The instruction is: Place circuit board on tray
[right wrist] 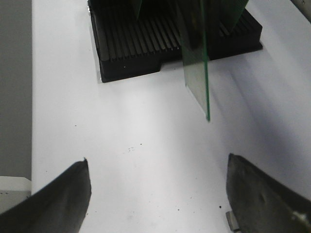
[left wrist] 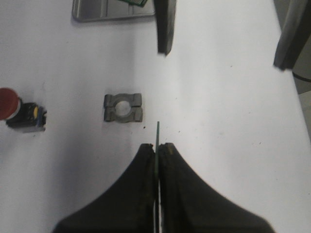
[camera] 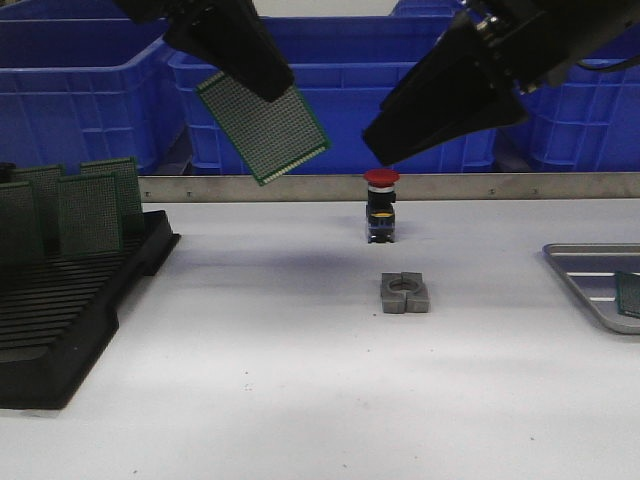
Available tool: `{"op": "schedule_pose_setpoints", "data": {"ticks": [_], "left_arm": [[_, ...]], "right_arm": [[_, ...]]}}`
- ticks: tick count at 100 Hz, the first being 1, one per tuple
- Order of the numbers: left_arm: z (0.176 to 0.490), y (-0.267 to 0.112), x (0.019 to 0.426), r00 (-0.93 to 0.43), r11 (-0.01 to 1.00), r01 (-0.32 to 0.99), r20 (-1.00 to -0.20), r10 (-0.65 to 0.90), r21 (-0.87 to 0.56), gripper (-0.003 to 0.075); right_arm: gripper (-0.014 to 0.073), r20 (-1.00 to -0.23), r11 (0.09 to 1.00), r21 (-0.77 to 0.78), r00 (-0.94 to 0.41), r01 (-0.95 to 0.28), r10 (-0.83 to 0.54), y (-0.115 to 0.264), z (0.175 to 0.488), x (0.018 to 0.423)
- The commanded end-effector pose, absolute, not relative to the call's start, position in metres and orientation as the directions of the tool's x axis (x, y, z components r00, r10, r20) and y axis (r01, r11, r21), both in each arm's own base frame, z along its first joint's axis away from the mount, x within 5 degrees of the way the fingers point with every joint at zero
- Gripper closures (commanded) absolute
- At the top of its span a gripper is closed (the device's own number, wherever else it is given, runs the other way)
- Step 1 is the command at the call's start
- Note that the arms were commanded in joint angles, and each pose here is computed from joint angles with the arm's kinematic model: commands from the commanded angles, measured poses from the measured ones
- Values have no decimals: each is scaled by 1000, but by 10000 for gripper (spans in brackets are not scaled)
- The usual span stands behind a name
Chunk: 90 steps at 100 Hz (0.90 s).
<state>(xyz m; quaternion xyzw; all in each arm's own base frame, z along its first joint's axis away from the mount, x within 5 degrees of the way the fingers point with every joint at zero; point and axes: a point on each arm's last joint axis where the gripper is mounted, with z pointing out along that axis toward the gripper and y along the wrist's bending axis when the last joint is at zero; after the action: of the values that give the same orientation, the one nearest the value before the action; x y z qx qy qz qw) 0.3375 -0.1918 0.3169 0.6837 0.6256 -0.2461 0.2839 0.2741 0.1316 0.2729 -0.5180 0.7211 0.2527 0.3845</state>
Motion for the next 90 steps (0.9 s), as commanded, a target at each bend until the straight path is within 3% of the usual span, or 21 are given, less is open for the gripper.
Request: {"op": "schedule_pose_setpoints", "data": {"ticks": [1, 38, 47, 60, 71, 90], "left_arm": [[349, -202, 315, 144, -114, 989, -743, 654, 92, 740], [351, -220, 304, 166, -161, 984, -764, 623, 82, 740], [352, -220, 303, 162, -160, 984, -771, 615, 79, 740], [352, -220, 303, 162, -160, 984, -771, 615, 79, 740], [352, -220, 303, 162, -160, 984, -771, 615, 79, 740], [351, -221, 304, 160, -152, 985, -773, 614, 83, 723]], "right_arm": [[4, -847, 350, -98, -106, -932, -521, 139, 289, 276], [20, -876, 394, 48, -228, -918, -425, 151, 271, 290], [136, -882, 404, 66, -243, -912, -404, 152, 270, 291], [456, -887, 411, 80, -253, -908, -385, 153, 271, 291], [654, -888, 406, 83, -252, -910, -385, 153, 272, 291], [663, -890, 381, 98, -253, -919, -381, 154, 272, 289]]}}
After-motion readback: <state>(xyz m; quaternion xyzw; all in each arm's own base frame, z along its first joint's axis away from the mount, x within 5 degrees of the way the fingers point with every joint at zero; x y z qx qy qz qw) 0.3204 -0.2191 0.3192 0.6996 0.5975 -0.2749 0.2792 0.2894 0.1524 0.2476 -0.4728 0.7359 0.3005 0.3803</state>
